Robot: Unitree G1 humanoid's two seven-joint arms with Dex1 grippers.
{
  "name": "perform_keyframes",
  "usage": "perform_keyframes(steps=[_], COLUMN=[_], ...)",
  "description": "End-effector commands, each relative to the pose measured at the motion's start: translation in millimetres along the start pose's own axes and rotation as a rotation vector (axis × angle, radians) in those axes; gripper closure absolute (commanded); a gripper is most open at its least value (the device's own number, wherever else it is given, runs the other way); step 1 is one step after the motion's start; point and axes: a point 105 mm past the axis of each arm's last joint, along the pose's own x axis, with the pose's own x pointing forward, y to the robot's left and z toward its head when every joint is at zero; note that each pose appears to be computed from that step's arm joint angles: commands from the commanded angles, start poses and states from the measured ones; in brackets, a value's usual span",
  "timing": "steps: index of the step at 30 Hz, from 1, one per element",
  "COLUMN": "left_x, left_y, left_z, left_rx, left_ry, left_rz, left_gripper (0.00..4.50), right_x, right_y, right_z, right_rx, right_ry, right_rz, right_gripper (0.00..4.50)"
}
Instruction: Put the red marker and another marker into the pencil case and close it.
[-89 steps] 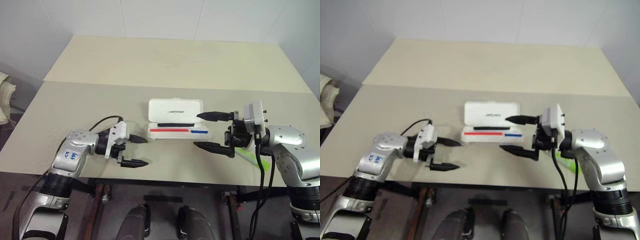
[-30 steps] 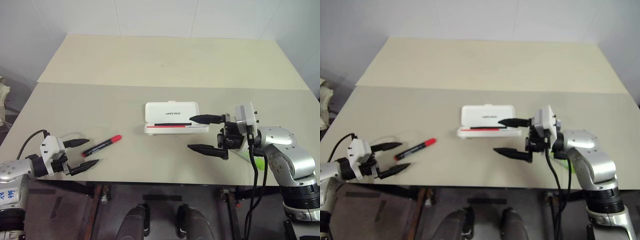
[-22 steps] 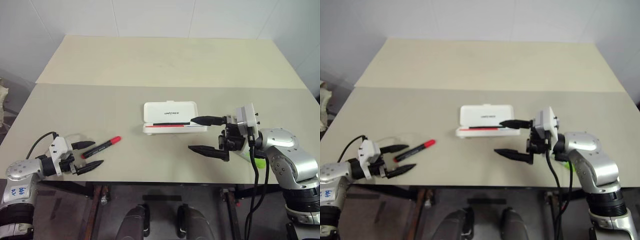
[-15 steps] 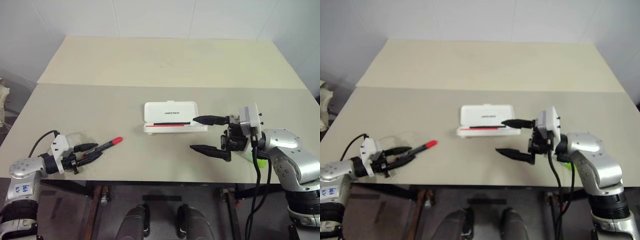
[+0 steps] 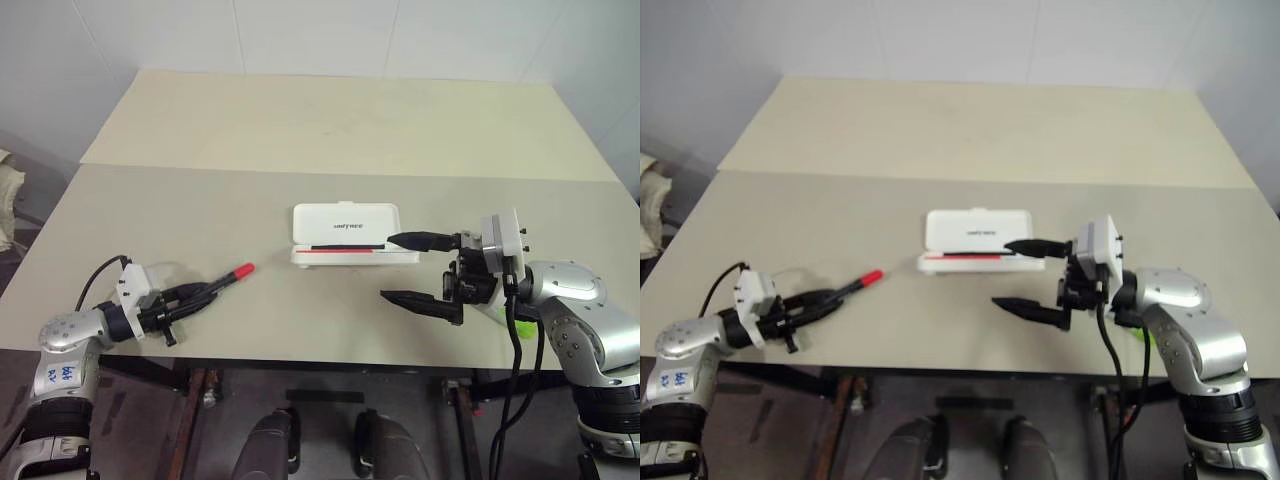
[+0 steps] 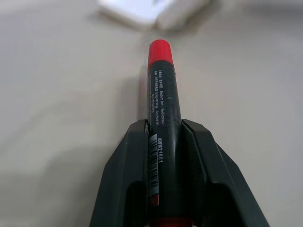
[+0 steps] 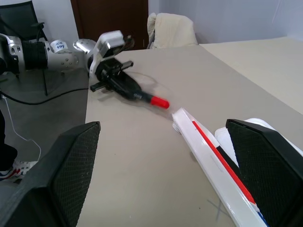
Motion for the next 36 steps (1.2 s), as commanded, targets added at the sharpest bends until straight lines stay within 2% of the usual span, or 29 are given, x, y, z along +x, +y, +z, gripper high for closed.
perform_keyframes(steps=[1,8,15,20,25,36], left_x=[2,31,63,84,123,175], left_y=[11,11,-3,-5,-8,-19], left_z=[45,72,95,94,82,72], left_rx=[0.082,0.137,0.109,0.135,0.161,0.191], left_ry=[-0.082,-0.056,-0.070,-0.052,-0.013,0.056], left_rz=[0.002,-0.121,-0.274,-0.321,-0.367,-0.407], left_gripper=[3.91,3.91,3.91,3.91,3.91,3.91], right_x=[2,4,-8,-13,-19,-23], right_y=[2,3,3,4,8,11], right_z=[6,5,12,21,32,31], right_rx=[-0.027,-0.026,-0.048,-0.081,-0.130,-0.130], right_ry=[-0.019,-0.025,-0.025,-0.050,-0.059,-0.044], right_rz=[0.011,0.011,-0.021,-0.036,-0.041,-0.100], right_gripper=[0.00,0.00,0.00,0.00,0.00,0.00])
